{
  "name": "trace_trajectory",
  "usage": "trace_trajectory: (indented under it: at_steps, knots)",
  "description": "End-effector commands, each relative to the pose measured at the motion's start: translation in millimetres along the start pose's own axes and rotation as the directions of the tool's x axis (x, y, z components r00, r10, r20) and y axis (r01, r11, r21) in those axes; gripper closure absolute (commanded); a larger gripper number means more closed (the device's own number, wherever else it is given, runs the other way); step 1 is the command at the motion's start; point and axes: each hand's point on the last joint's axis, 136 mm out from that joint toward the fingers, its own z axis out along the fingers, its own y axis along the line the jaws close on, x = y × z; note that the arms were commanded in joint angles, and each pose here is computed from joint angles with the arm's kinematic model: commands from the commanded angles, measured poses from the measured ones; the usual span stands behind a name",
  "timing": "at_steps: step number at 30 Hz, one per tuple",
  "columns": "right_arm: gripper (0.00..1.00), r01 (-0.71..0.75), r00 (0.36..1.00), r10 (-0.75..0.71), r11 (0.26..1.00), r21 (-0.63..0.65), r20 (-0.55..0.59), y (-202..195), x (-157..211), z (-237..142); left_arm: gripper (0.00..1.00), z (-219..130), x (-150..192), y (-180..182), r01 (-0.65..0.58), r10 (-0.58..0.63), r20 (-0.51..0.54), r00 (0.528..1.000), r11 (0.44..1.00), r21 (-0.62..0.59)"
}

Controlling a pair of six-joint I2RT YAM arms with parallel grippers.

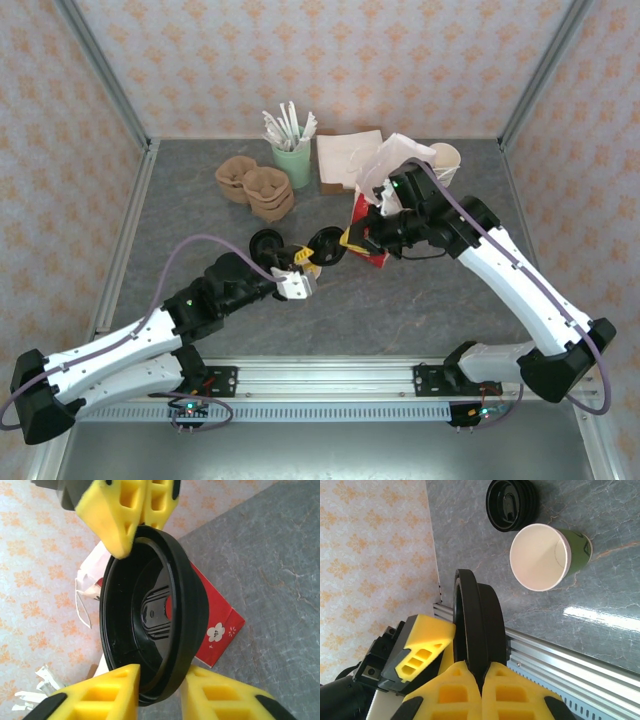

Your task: Pack the takeout coffee

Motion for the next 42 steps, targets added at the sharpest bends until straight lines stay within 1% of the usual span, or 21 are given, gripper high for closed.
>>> trace_trajectory:
  at_steps: [1,2,3,6,8,11,14,15,16,17,18,21,23,24,27,30,33,37,39,41,42]
  knots:
    - [1.0,-0.081,0.995,0.081,0.997,-0.004,-0.053,-1.9,7.4,6.3,0.79,-4.2,-24.9,16.1,0.0,0.002,0.069,0.998,1.0,-0.025]
    - [1.0,-0.081,0.995,0.08,0.997,-0.006,-0.056,-1.5,7.9,6.5,0.82,-3.9,-25.3,16.2,0.005,-0.004,0.068,0.998,1.0,-0.024]
    - [0.98,-0.079,0.995,0.078,0.997,-0.007,-0.054,-1.3,7.0,6.8,0.85,-3.9,-25.1,16.2,0.016,-0.014,0.066,0.998,1.0,-0.022]
    - [0.88,-0.061,0.997,0.06,0.998,-0.015,-0.037,1.0,4.1,4.7,0.89,-5.3,-25.5,21.7,0.07,-0.068,0.057,0.996,0.997,-0.035]
    - [0.83,-0.043,0.999,0.043,0.999,-0.019,-0.008,2.6,0.5,1.8,0.9,-6.7,-25.5,24.4,0.127,-0.125,0.053,0.991,0.991,-0.041]
    - [0.71,-0.001,0.998,0.002,1.0,-0.005,0.067,2.4,-7.9,-6.0,0.9,-9.7,-22.7,29.8,0.256,-0.254,0.037,0.966,0.965,-0.049]
    - [0.6,0.045,0.981,-0.053,0.998,0.046,0.186,-1.8,-20.8,-23.1,0.9,-13.2,-15.8,28.2,0.374,-0.374,0.001,0.927,0.927,-0.032]
    - [0.53,0.054,0.971,-0.068,0.996,0.07,0.229,-4.5,-26.1,-29.2,0.9,-15.1,-13.5,29.6,0.429,-0.43,-0.009,0.903,0.902,-0.035]
    - [0.49,0.062,0.961,-0.085,0.994,0.093,0.264,-6.5,-32.1,-32.4,0.9,-16.9,-9.7,29.8,0.48,-0.48,-0.023,0.877,0.877,-0.031]
    - [0.46,0.083,0.947,-0.106,0.993,0.087,0.303,-3.5,-32.3,-43.5,0.9,-18.6,-7.0,30.2,0.528,-0.528,-0.033,0.848,0.849,-0.028]
    - [0.46,0.099,0.938,-0.12,0.992,0.082,0.325,-1.2,-33.5,-48.5,0.9,-21.1,-3.1,31.2,0.578,-0.578,-0.044,0.815,0.816,-0.029]
    - [0.46,0.132,0.922,-0.142,0.99,0.052,0.36,2.1,-34.3,-52.9,0.89,-28.5,9.6,36.9,0.729,-0.731,-0.063,0.68,0.683,-0.051]
    - [0.47,0.158,0.924,-0.153,0.987,0.015,0.351,2.3,-30.3,-47.6,0.89,-32.4,18.1,38.5,0.81,-0.812,-0.093,0.576,0.582,-0.065]
    - [0.48,0.158,0.926,-0.147,0.987,-0.004,0.347,0.8,-29.0,-43.4,0.88,-33.7,22.4,36.9,0.848,-0.848,-0.116,0.516,0.526,-0.069]
    - [0.51,0.152,0.936,-0.126,0.987,-0.052,0.329,-4.4,-23.8,-24.5,0.88,-33.7,28.7,25.5,0.931,-0.918,-0.188,0.35,0.362,-0.038]
    - [0.51,0.14,0.944,-0.123,0.989,-0.037,0.305,-13.0,-16.3,-4.0,0.87,-30.9,39.3,11.8,0.977,-0.945,-0.265,0.193,0.211,-0.04]
    - [0.52,0.123,0.951,-0.113,0.992,-0.019,0.287,-21.2,-10.2,15.2,0.86,-29.5,43.1,4.1,0.997,-0.954,-0.294,0.057,0.067,-0.023]
    - [0.52,0.094,0.956,-0.084,0.995,-0.022,0.281,-31.7,-3.3,40.3,0.86,-33.0,57.1,-3.3,0.995,-0.942,-0.322,-0.094,-0.076,-0.067]
    - [0.52,0.079,0.958,-0.07,0.997,-0.021,0.279,-38.7,-0.4,53.9,0.86,-35.5,67.2,-7.0,0.981,-0.927,-0.324,-0.189,-0.167,-0.094]
    - [0.53,0.051,0.961,-0.047,0.999,-0.009,0.272,-47.0,1.2,64.9,0.86,-36.0,71.2,-11.1,0.966,-0.909,-0.327,-0.26,-0.245,-0.088]
    - [0.54,0.033,0.963,-0.032,0.999,-0.002,0.268,-51.7,2.0,70.0,0.86,-36.0,71.8,-13.3,0.959,-0.9,-0.33,-0.284,-0.271,-0.084]
